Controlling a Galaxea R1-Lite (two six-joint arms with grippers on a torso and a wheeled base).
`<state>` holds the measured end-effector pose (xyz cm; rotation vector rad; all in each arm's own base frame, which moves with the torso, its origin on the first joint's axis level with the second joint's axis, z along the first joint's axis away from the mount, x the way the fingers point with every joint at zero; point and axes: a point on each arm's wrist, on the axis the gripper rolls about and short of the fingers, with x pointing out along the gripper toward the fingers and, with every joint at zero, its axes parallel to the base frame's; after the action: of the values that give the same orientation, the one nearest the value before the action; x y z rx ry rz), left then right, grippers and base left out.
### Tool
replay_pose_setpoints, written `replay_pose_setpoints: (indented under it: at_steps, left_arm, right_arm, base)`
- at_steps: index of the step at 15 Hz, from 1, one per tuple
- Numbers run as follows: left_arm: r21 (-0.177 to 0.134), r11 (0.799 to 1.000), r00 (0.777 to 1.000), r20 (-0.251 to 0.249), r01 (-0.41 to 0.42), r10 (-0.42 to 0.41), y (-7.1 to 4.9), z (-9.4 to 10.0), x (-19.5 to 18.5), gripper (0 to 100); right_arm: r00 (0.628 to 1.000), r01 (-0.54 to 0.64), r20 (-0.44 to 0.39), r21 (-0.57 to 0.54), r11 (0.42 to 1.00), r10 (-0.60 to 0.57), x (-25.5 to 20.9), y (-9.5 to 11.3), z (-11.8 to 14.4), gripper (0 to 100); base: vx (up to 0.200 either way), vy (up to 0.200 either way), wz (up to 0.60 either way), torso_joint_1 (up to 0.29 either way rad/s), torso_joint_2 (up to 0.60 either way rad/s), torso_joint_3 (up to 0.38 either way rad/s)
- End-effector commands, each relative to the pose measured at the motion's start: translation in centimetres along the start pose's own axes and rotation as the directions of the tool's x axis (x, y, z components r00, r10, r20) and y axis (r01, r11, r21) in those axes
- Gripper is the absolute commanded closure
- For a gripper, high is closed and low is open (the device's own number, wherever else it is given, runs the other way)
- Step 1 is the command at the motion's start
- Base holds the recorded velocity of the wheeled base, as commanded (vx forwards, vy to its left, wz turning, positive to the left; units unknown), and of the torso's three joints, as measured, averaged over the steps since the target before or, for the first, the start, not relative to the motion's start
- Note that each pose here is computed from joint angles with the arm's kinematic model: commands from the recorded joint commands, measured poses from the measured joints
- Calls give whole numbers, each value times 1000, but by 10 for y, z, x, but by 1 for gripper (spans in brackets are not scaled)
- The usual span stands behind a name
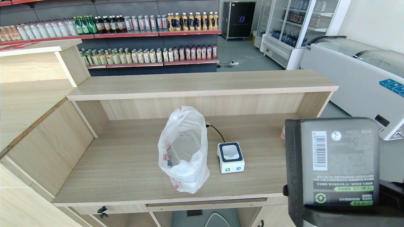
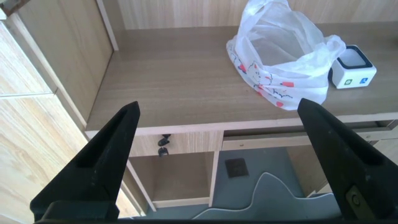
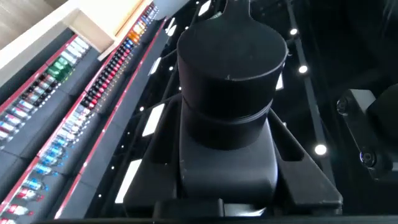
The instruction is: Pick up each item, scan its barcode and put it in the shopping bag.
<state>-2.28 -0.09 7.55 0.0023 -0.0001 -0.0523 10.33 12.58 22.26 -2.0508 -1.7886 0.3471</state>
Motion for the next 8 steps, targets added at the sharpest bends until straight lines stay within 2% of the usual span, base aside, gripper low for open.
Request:
replay_pose_setpoints:
  at_steps: [1, 8]
  left_arm:
    - [-1, 1000, 1000, -2, 0, 0, 0, 0, 0, 0]
    - [-1, 1000, 1000, -2, 0, 0, 0, 0, 0, 0]
  right_arm:
    - [1000, 23, 10, 1, 1000, -23, 2, -3, 2, 100]
    - [998, 55, 36, 12, 998, -55, 6, -7, 6, 100]
  base:
    - [0, 0, 0, 0, 0, 0]
    - [0, 0, 0, 0, 0, 0]
